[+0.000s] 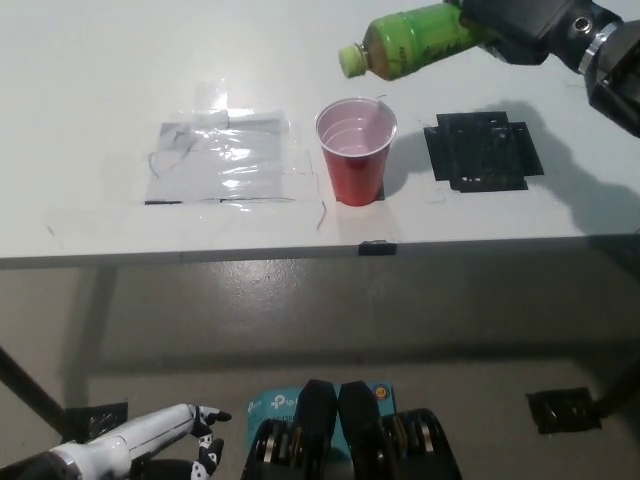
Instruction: The robot uses its right hand to pick up a bottle kept in the middle of the desk and tilt it into a cup kept next to it to pour water out
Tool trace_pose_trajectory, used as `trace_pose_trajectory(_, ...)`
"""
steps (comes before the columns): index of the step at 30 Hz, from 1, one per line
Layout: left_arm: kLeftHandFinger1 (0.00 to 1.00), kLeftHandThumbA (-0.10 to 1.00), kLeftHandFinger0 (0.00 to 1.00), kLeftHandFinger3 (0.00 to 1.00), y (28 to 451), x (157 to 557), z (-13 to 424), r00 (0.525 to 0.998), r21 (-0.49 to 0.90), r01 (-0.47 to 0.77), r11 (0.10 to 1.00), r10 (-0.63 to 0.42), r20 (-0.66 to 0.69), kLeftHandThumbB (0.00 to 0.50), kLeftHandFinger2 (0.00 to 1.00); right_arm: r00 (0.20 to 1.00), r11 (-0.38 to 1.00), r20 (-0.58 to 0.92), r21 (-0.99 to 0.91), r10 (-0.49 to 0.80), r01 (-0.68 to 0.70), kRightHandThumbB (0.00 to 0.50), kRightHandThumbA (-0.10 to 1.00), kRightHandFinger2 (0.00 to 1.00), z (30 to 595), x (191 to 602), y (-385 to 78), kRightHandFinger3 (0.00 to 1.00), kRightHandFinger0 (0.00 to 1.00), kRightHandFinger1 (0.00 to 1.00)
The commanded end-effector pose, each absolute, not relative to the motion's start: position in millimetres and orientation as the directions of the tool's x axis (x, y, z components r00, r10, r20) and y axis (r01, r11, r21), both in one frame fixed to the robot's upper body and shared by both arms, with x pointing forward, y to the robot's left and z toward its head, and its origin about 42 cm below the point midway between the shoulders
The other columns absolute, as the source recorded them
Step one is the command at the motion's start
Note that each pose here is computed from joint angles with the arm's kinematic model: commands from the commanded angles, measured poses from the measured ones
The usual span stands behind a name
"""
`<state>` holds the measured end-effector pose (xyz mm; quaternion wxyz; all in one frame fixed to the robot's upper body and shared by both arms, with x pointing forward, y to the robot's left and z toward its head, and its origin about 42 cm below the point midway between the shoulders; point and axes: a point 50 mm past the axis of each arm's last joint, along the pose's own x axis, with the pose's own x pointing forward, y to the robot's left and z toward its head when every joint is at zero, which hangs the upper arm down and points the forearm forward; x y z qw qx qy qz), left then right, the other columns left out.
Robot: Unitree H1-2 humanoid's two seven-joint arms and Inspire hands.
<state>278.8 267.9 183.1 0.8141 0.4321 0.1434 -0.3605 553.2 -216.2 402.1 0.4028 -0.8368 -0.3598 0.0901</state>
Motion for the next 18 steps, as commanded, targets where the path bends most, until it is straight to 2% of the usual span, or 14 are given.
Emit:
trace_pose_trajectory(1,1.00,1.00,1.00,1.00,275.0,282.4,193.2,0.714,0.622,0.695,0.360,-0.444,-0.541,0.358,1.00,0.659,-0.431,0.243,-0.590,0.712,0.683,0.137,-0.03,0.00,478.6,549.1,-230.9,0.33,0.00,0.00)
trace_pose_trajectory(2,1.00,1.00,1.00,1.00,275.0,282.4,193.1,0.713,0.617,0.697,0.366,-0.447,-0.540,0.362,1.00,0.669,-0.448,0.238,-0.582,0.705,0.679,0.110,0.02,0.01,481.1,548.8,-232.2,0.35,0.00,0.00)
trace_pose_trajectory(4,1.00,1.00,1.00,1.00,274.0,281.5,194.0,0.718,0.625,0.691,0.363,-0.444,-0.536,0.337,1.00,0.670,-0.479,0.221,-0.546,0.709,0.687,0.083,0.11,0.09,488.7,546.8,-236.8,0.33,0.00,0.00)
trace_pose_trajectory(6,1.00,1.00,1.00,1.00,274.1,281.3,193.8,0.718,0.620,0.691,0.371,-0.444,-0.536,0.342,1.00,0.662,-0.482,0.217,-0.532,0.717,0.696,0.085,0.14,0.10,490.3,546.9,-238.0,0.30,0.00,0.00)
trace_pose_trajectory(7,1.00,1.00,1.00,1.00,274.1,281.3,193.8,0.718,0.620,0.691,0.371,-0.443,-0.536,0.342,1.00,0.662,-0.482,0.217,-0.531,0.718,0.697,0.083,0.14,0.10,490.3,546.9,-238.1,0.30,0.00,0.00)
trace_pose_trajectory(8,1.00,1.00,1.00,1.00,274.4,281.8,195.0,0.720,0.625,0.689,0.368,-0.442,-0.534,0.354,1.00,0.647,-0.471,0.218,-0.525,0.730,0.709,0.114,0.12,0.08,491.8,546.7,-237.9,0.28,0.00,0.00)
trace_pose_trajectory(10,1.00,1.00,1.00,1.00,275.0,282.2,196.8,0.723,0.626,0.686,0.372,-0.445,-0.529,0.336,1.00,0.655,-0.490,0.198,-0.517,0.730,0.702,0.092,0.09,0.10,494.1,546.4,-235.3,0.28,0.00,0.00)
trace_pose_trajectory(11,1.00,1.00,1.00,1.00,275.6,283.0,197.6,0.724,0.632,0.684,0.363,-0.440,-0.531,0.335,1.00,0.637,-0.492,0.184,-0.489,0.748,0.720,0.163,0.01,0.06,490.9,545.3,-233.8,0.34,0.00,0.00)
trace_pose_trajectory(13,1.00,1.00,1.00,1.00,275.5,282.9,198.5,0.723,0.635,0.685,0.356,-0.439,-0.534,0.334,1.00,0.633,-0.487,0.167,-0.502,0.756,0.715,0.141,-0.05,0.03,489.2,545.3,-230.4,0.32,0.00,0.00)
trace_pose_trajectory(15,1.00,1.00,1.00,1.00,275.0,283.8,200.5,0.724,0.648,0.682,0.338,-0.433,-0.536,0.345,1.00,0.615,-0.462,0.152,-0.529,0.774,0.712,0.164,-0.09,0.01,487.2,544.8,-227.6,0.29,0.00,0.00)
trace_pose_trajectory(16,1.00,1.00,1.00,1.00,275.1,284.7,201.4,0.725,0.647,0.682,0.342,-0.436,-0.534,0.349,1.00,0.612,-0.470,0.146,-0.512,0.778,0.719,0.171,-0.04,0.01,486.1,544.4,-226.5,0.24,0.00,0.00)
trace_pose_trajectory(18,1.00,1.00,1.00,1.00,275.0,284.6,202.5,0.725,0.646,0.681,0.345,-0.440,-0.529,0.340,1.00,0.598,-0.460,0.130,-0.517,0.791,0.722,0.176,0.00,0.03,483.3,544.6,-222.3,0.30,0.00,0.00)
